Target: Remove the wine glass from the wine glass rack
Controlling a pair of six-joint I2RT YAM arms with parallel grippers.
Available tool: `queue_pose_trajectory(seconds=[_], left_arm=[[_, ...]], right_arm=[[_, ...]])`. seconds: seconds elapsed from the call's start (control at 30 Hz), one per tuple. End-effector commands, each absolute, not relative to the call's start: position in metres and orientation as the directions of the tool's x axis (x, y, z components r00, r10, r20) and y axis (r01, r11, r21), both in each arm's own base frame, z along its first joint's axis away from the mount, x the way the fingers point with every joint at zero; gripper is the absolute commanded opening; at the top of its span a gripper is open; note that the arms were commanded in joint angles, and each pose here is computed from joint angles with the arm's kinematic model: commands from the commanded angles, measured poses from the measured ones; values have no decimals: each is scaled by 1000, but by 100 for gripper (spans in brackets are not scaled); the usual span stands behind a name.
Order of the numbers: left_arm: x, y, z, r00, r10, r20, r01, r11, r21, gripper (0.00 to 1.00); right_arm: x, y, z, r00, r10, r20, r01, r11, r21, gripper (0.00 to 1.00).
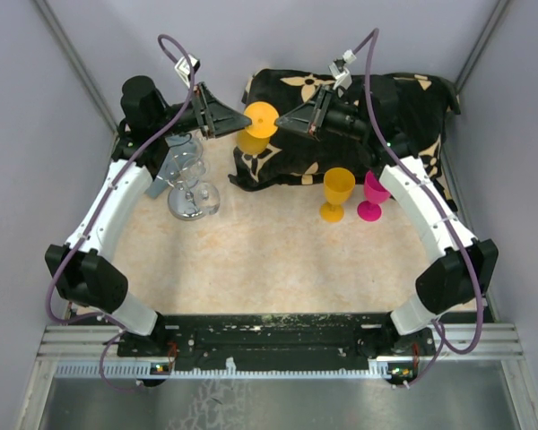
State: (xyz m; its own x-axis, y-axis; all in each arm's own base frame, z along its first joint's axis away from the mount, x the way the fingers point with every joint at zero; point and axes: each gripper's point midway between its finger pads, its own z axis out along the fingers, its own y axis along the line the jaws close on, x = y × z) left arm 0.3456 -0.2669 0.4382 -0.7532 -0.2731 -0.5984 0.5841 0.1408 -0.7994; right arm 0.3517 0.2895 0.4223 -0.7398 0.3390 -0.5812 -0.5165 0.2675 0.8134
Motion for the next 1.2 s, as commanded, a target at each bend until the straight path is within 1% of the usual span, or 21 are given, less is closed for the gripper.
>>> queue_pose_trajectory(seconds=[0.0,0.03,0.07,0.2,0.23,0.37,0.4,0.5,0.53,0.63,0.7,0.8,0.87,0.97,1.07,1.17], left_arm=[[328,-268,457,-723,-256,-642,644,88,-760,30],[327,-269,457,-724,-252,-643,645,83,-759,28],[326,-270,456,-724,-248,-643,646,80,-759,24],[325,-272,452,-730,-241,-639,642,79,-763,2],[325,-273,450,-734,-239,-636,638,80,-766,0],[323,-273,443,-732,-229,-642,642,86,-762,0],[322,-272,442,-728,-224,-649,647,91,-757,0],[317,-271,441,-710,-202,-674,671,96,-736,0],[315,-271,442,-701,-195,-686,682,95,-725,0],[307,-269,447,-660,-174,-731,729,90,-679,0],[301,-267,450,-618,-155,-770,768,90,-634,0],[289,-269,450,-529,-103,-842,838,92,-538,0],[279,-273,446,-439,-48,-897,891,107,-442,0],[268,-289,425,-294,78,-953,948,149,-280,0],[257,-306,393,-119,227,-967,980,183,-78,0],[252,-314,363,79,352,-932,970,187,153,0]], right_arm=[[331,287,457,-674,352,-649,-615,220,757,0],[331,287,457,-674,351,-650,-616,219,757,0],[331,287,458,-674,350,-651,-617,217,756,0],[327,287,462,-667,343,-662,-634,206,746,0],[326,287,464,-663,340,-667,-642,201,740,0],[319,286,468,-644,330,-690,-670,191,717,0],[318,284,468,-638,331,-695,-673,200,712,4],[317,275,468,-615,342,-711,-672,244,699,35],[318,270,469,-606,350,-714,-670,259,696,42],[322,249,471,-570,390,-723,-654,317,687,57],[324,235,472,-550,414,-725,-641,347,685,63],[328,210,476,-515,444,-733,-616,402,677,65],[331,193,480,-489,460,-742,-596,445,668,66],[335,172,487,-459,462,-759,-578,493,650,66],[339,163,488,-455,457,-765,-565,516,644,66],[338,162,489,-458,452,-765,-569,511,644,66]])
